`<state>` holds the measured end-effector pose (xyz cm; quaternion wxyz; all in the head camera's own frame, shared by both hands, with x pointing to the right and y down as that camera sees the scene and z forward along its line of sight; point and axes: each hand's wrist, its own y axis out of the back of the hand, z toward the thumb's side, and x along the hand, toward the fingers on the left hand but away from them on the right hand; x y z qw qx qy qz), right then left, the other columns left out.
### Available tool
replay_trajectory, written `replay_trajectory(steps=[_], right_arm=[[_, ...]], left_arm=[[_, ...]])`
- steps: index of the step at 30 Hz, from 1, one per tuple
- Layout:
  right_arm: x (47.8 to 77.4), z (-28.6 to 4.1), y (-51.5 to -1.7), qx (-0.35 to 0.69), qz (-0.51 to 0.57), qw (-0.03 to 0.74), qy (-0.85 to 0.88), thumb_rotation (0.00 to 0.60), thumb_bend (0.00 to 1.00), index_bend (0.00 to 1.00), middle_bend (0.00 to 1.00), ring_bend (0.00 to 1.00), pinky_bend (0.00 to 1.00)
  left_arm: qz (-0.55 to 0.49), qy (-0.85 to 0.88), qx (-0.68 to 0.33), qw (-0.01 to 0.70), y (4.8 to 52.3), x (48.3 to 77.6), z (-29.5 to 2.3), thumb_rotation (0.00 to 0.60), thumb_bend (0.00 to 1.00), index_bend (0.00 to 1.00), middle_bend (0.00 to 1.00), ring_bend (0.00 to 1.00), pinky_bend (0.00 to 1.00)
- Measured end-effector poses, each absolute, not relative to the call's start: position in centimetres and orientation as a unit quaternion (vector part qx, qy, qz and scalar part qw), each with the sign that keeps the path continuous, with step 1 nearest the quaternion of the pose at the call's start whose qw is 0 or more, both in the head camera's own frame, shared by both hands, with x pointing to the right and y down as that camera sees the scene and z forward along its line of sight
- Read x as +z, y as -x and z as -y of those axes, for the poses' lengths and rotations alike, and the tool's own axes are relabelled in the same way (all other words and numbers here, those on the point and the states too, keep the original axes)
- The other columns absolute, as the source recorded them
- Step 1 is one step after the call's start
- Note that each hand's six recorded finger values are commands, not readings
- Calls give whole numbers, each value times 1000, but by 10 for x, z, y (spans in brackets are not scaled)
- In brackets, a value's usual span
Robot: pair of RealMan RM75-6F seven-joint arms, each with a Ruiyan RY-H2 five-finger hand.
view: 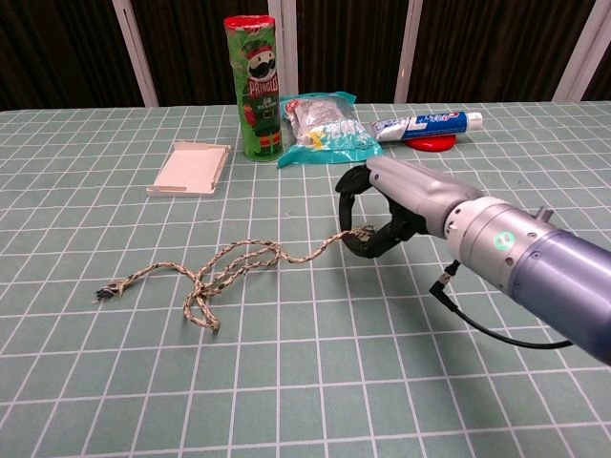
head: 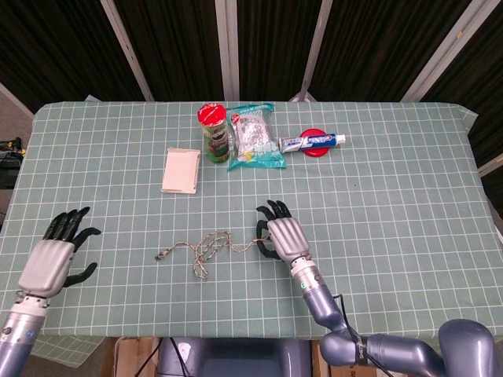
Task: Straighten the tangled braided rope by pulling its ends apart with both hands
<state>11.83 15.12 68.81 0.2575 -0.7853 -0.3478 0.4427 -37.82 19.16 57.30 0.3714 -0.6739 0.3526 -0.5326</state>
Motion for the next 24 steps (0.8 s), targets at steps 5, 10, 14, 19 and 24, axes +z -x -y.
replay_trajectory(steps=[5, 10, 14, 19, 24], right_arm=[[679, -149, -129, 445, 353, 256, 782, 600, 487, 633, 207, 0, 0], [673, -147, -137, 448, 357, 256, 779, 600, 491, 633, 207, 0, 0], [670, -147, -142, 449, 360, 254, 777, 600, 491, 633, 207, 0, 0], [668, -147, -145, 451, 360, 254, 776, 600, 491, 633, 207, 0, 0], [666, -146, -148, 452, 362, 255, 774, 600, 491, 633, 207, 0, 0]], left_arm=[[-340, 686, -532, 361, 338, 597, -181, 600, 394, 398, 43, 0, 0], [-332, 697, -537, 340, 303, 622, -176, 600, 418, 413, 54, 0, 0], [-323, 704, -539, 331, 281, 638, -174, 600, 432, 443, 62, 0, 0], [-308, 706, -546, 328, 262, 657, -172, 600, 440, 463, 68, 0, 0], [-294, 708, -551, 329, 245, 669, -171, 600, 452, 491, 71, 0, 0]])
